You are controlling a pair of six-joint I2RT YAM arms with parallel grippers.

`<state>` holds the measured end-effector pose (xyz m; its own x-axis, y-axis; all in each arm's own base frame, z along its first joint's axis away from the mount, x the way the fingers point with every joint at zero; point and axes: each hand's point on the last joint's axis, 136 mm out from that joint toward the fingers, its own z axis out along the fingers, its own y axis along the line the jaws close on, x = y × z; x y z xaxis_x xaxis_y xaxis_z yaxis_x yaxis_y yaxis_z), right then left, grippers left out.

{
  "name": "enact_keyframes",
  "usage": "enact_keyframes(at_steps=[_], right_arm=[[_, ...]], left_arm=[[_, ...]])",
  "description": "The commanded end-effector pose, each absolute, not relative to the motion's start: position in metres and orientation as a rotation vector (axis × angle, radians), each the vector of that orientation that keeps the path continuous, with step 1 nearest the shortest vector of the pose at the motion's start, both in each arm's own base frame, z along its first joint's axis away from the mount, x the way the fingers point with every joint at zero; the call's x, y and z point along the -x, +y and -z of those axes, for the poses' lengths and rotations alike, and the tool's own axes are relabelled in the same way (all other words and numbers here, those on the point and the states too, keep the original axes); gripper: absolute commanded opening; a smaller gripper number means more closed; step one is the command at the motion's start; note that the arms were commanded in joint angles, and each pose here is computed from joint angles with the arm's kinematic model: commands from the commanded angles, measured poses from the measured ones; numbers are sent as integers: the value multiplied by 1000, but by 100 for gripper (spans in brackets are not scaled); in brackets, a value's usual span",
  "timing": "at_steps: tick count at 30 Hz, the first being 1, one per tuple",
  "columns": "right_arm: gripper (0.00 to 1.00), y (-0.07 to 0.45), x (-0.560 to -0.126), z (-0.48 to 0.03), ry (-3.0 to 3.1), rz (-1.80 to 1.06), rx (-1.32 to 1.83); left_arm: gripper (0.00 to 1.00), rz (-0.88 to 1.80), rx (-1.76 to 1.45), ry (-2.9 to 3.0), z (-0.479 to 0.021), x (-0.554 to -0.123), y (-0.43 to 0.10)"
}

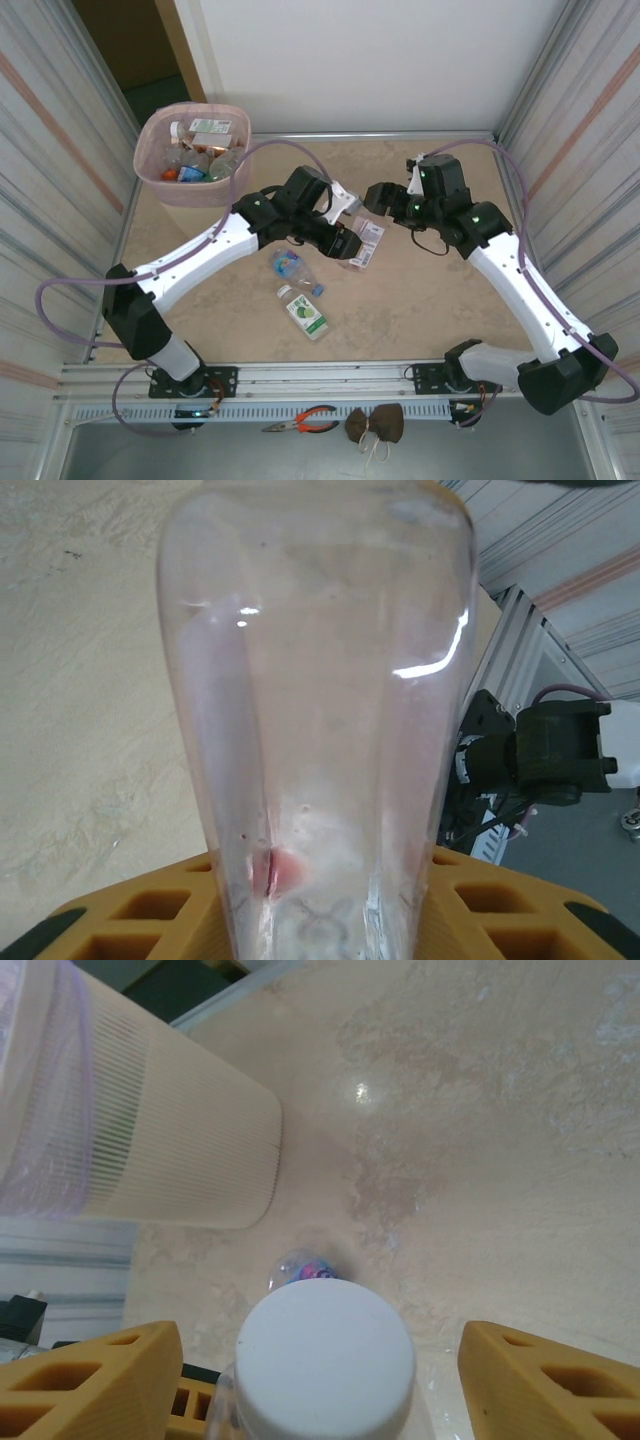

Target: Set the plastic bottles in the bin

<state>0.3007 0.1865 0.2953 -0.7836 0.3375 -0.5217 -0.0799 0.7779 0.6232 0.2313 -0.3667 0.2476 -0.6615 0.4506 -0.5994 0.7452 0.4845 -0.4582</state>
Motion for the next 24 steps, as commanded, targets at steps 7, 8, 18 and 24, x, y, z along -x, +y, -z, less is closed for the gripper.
enact_keyframes(at_steps=[7,8,18,24], right_arm=[[78,151,-291,-327,2227,-763,-213],[79,148,-290,-328,2220,-753,-216],[80,137,-286,-330,2212,-738,-236],[80,138,-287,-329,2213,-743,-234]], left_arm=[[42,880,-861,2215,-306,-259,-309],[42,871,-831,2207,-312,-263,-300],[43,804,-533,2043,-387,-298,-207],[42,777,-270,1975,-418,-322,-151]])
